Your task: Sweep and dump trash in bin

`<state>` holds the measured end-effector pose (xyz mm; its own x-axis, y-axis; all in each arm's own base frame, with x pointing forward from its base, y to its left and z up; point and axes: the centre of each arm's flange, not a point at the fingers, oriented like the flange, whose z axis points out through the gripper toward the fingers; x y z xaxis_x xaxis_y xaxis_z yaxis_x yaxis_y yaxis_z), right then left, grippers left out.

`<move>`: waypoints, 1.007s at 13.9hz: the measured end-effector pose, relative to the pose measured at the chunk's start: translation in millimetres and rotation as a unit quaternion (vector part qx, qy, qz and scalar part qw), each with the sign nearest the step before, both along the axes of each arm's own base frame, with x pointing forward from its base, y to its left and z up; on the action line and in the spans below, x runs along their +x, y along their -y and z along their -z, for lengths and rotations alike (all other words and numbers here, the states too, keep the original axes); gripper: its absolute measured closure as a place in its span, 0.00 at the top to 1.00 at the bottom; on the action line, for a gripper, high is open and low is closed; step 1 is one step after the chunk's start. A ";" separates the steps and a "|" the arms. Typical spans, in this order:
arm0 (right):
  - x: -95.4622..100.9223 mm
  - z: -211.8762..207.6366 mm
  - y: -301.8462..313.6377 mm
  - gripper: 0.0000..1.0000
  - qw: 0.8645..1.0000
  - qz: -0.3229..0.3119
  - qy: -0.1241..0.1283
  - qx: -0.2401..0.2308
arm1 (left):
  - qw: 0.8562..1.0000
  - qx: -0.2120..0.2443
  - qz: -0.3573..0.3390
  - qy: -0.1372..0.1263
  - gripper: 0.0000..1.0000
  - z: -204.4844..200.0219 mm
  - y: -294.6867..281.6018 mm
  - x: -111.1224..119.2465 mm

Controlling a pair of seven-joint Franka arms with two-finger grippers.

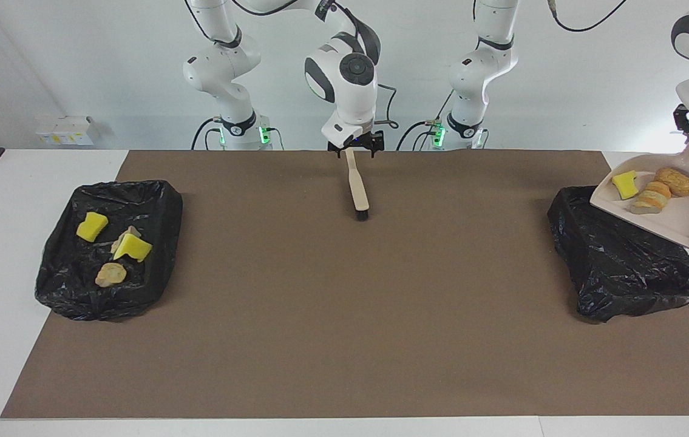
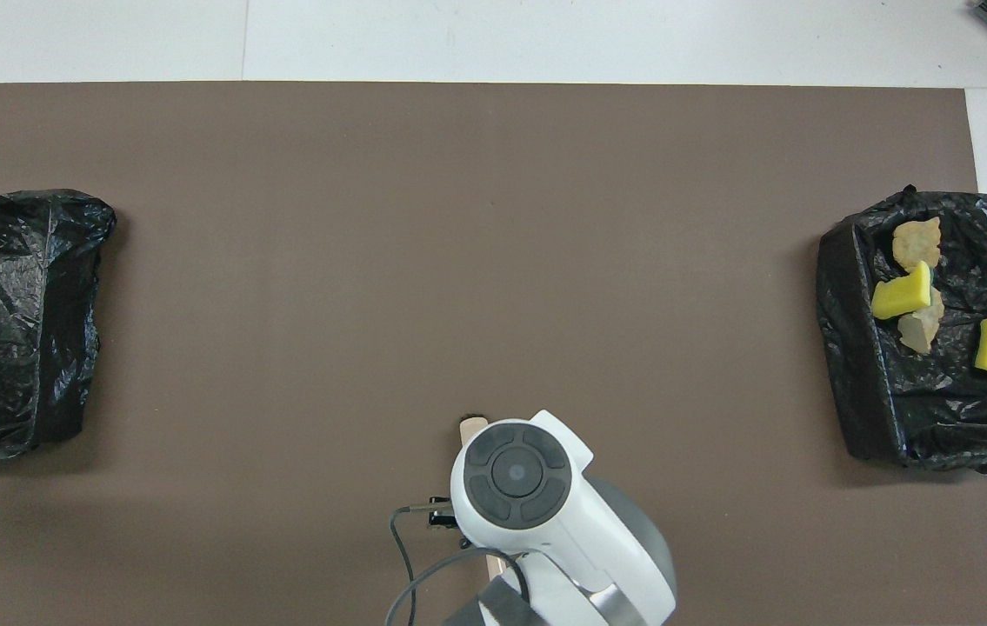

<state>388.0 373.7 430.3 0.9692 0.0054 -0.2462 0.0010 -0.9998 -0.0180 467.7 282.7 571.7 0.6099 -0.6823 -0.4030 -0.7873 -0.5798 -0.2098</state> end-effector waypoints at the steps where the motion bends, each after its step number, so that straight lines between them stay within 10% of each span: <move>1: 13.7 -12.2 12.1 1.00 1.000 -0.012 0.001 0.000 | 1.000 0.021 0.011 -0.007 0.32 0.8 -3.1 2.6; 14: 151.6 -131.0 251.0 1.00 0.990 -0.124 0.062 -0.023 | 0.970 0.169 0.155 -0.083 0.32 5.1 43.3 51.1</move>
<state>539.6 122.7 561.2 0.9623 0.2388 -0.1303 0.2461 -0.9683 0.0423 518.8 239.4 566.5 0.3038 -0.6343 -0.7110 -0.9521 -0.2294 -0.2021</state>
